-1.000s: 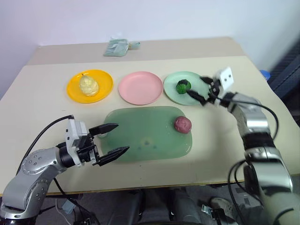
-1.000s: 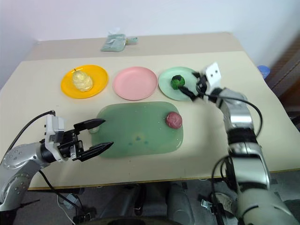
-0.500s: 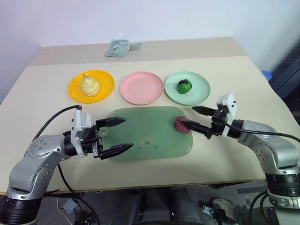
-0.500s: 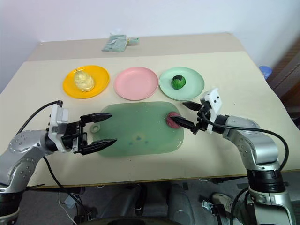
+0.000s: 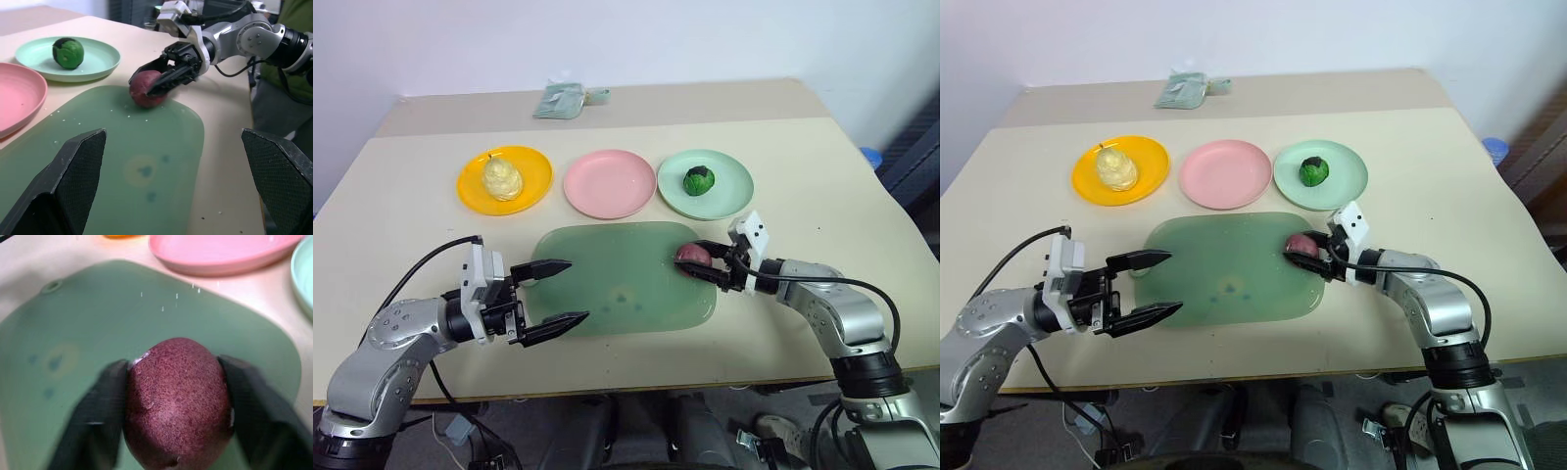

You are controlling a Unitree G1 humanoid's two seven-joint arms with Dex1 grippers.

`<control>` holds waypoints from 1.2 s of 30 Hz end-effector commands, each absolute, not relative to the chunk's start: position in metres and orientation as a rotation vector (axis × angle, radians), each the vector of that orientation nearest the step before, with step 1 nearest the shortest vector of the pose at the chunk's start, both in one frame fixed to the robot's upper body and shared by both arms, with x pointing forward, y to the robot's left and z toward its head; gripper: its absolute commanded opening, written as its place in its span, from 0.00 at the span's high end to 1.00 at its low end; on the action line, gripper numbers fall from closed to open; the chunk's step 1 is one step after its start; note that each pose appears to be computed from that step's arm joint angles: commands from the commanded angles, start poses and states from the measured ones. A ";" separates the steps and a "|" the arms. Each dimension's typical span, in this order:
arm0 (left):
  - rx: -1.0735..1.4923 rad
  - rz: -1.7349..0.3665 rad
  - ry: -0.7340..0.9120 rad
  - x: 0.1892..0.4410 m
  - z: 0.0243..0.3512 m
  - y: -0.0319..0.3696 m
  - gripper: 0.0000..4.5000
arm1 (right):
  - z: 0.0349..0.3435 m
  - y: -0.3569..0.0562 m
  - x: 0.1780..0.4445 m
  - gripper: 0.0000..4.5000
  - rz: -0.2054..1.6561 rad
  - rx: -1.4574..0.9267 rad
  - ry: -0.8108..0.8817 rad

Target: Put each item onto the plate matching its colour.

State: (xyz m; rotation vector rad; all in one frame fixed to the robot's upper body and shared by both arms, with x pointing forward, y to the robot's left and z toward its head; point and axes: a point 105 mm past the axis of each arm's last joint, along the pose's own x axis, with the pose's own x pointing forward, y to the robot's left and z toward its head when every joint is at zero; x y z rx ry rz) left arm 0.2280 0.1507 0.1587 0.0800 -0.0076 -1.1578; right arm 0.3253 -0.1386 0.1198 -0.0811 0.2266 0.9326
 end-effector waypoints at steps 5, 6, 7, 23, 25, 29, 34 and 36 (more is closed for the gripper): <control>0.029 -0.930 -0.103 0.241 0.171 0.165 0.00 | 0.163 -0.105 0.342 0.57 0.956 -0.097 0.009; 0.016 -0.890 -0.107 0.244 0.171 0.167 0.00 | 0.169 -0.097 0.346 0.57 0.957 -0.090 -0.022; 0.005 -0.837 -0.110 0.248 0.170 0.170 0.00 | 0.175 -0.087 0.352 0.57 0.951 -0.075 -0.054; 0.058 -0.218 -0.131 0.281 0.153 0.196 0.00 | 0.190 0.004 0.438 0.57 0.814 -0.054 -0.202; 0.056 -0.215 -0.124 0.277 0.151 0.196 0.00 | 0.191 0.009 0.439 0.57 0.807 -0.062 -0.193; 0.063 -0.219 -0.116 0.273 0.146 0.200 0.00 | 0.189 0.013 0.440 0.13 0.794 -0.070 -0.187; 0.089 -0.319 -0.128 0.276 0.149 0.189 0.00 | 0.197 -0.001 0.441 0.05 0.769 -0.081 -0.259; 0.097 -0.363 -0.143 0.279 0.151 0.182 0.00 | 0.203 -0.014 0.441 0.05 0.765 -0.077 -0.306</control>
